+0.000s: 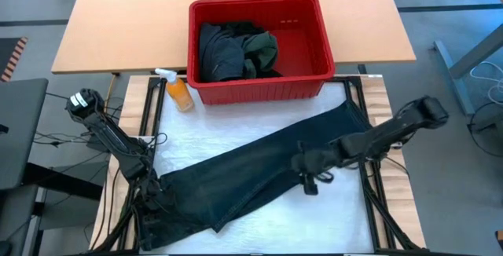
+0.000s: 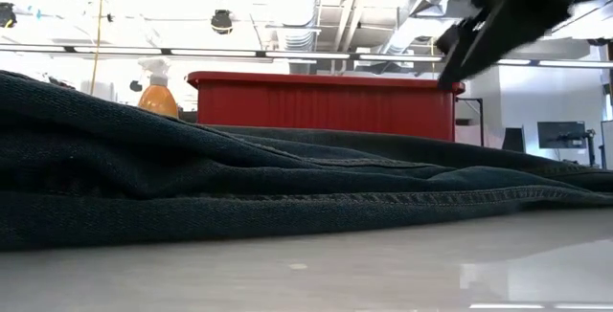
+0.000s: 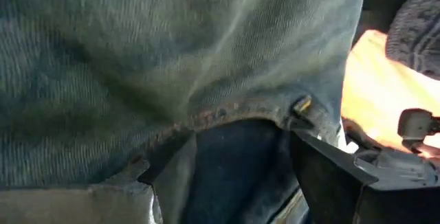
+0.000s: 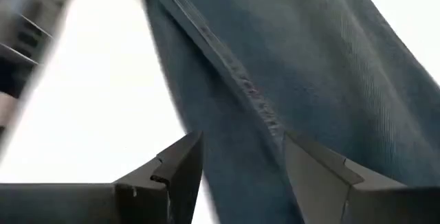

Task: Fold Laundry from Bin
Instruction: Fold the blue pants

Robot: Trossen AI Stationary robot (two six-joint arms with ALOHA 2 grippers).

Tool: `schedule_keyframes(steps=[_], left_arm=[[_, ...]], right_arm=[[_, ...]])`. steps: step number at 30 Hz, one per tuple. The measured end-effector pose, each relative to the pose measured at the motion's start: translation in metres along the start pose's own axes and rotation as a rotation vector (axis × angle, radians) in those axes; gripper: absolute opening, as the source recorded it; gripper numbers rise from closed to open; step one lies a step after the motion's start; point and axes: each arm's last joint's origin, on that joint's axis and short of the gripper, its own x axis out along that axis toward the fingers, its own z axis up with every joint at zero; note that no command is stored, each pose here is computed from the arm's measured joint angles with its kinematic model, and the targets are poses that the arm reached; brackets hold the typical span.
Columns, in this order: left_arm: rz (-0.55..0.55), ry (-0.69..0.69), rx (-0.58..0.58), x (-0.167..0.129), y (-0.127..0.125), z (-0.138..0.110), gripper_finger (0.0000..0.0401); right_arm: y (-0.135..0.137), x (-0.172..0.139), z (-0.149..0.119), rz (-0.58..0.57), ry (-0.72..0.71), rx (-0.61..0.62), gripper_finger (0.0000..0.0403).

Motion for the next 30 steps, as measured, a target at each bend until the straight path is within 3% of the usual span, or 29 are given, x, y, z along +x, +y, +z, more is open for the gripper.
schedule_keyframes(steps=[9,15,20,25,30], left_arm=[[-0.063,-0.045,-0.004,-0.012,-0.005,-0.005,0.0224],[-0.063,-0.076,0.004,-0.013,-0.005,-0.005,0.0224],[-0.054,-0.083,0.039,-0.013,-0.005,-0.005,0.0224],[-0.024,-0.09,0.06,-0.012,-0.002,-0.005,0.0224],[-0.011,-0.116,0.081,-0.012,-0.001,-0.004,0.0224]], right_arm=[[0.0,0.048,0.002,-0.065,0.13,-0.09,0.0212],[-0.003,0.063,-0.008,-0.159,0.198,-0.109,0.0163],[-0.009,0.063,-0.01,-0.184,0.225,-0.092,0.0106],[-0.015,0.052,-0.008,-0.203,0.239,-0.057,0.0021],[-0.015,0.024,-0.007,-0.156,0.26,-0.018,0.0016]])
